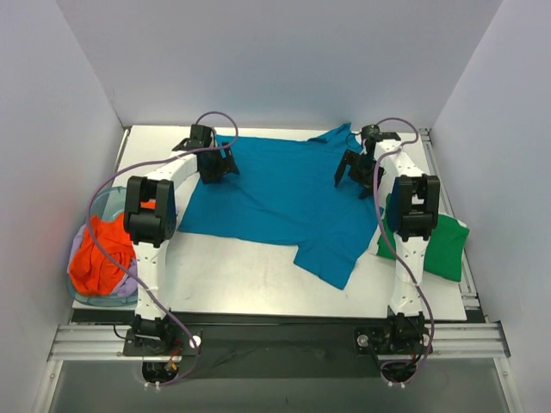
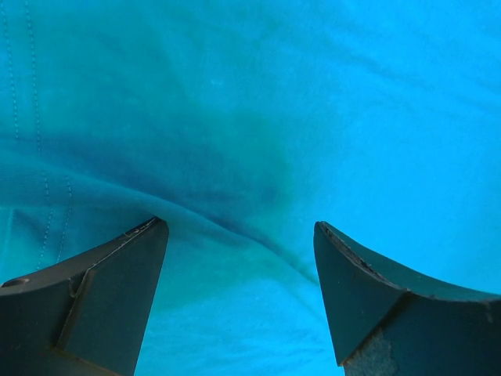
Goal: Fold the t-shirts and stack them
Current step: Flatten out the tshirt
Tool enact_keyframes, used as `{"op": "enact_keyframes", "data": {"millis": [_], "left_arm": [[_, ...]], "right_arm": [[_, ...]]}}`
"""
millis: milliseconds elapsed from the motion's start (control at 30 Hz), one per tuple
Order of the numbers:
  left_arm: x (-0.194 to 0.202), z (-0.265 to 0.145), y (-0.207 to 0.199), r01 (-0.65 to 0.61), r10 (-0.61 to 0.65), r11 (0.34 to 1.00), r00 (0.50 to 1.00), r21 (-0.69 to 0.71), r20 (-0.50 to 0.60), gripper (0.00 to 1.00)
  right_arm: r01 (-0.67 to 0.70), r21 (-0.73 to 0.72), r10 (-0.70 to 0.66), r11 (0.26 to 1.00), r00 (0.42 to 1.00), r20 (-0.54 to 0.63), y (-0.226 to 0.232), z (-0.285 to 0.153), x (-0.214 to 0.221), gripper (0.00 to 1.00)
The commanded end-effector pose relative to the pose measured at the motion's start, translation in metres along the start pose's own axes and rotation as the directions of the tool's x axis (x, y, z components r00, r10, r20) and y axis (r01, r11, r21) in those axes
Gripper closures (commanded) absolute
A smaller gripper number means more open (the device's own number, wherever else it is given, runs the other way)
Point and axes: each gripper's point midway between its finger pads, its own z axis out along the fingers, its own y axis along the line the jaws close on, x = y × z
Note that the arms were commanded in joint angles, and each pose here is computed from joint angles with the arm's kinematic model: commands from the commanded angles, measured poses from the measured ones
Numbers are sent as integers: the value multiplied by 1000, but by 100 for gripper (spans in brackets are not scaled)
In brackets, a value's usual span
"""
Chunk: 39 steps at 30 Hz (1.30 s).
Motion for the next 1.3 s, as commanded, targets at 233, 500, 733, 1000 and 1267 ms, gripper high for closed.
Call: {"op": "enact_keyframes", "data": {"millis": [233, 500, 733, 1000, 1267], "left_arm": [[-20, -56, -17, -93, 95, 995, 993, -33, 64, 14], [23, -115, 36, -72, 94, 970, 992, -230, 85, 14], [82, -131, 62, -9, 22, 971, 999, -238, 50, 23], [111, -128, 101, 26, -17, 940, 999, -339, 29, 24], [117, -134, 106, 45, -34, 935, 999, -351, 39, 24]], "right_arm": [[-50, 24, 51, 998, 998, -40, -15, -2, 0, 7], [-17, -17, 17, 1000, 1000, 16, -7, -32, -8, 7], [-3, -65, 6, 998, 998, 59, 3, -61, -9, 7], [6, -99, -5, 995, 1000, 4, 9, -49, 11, 8], [-12, -12, 11, 1000, 997, -71, -9, -14, 30, 11]]}}
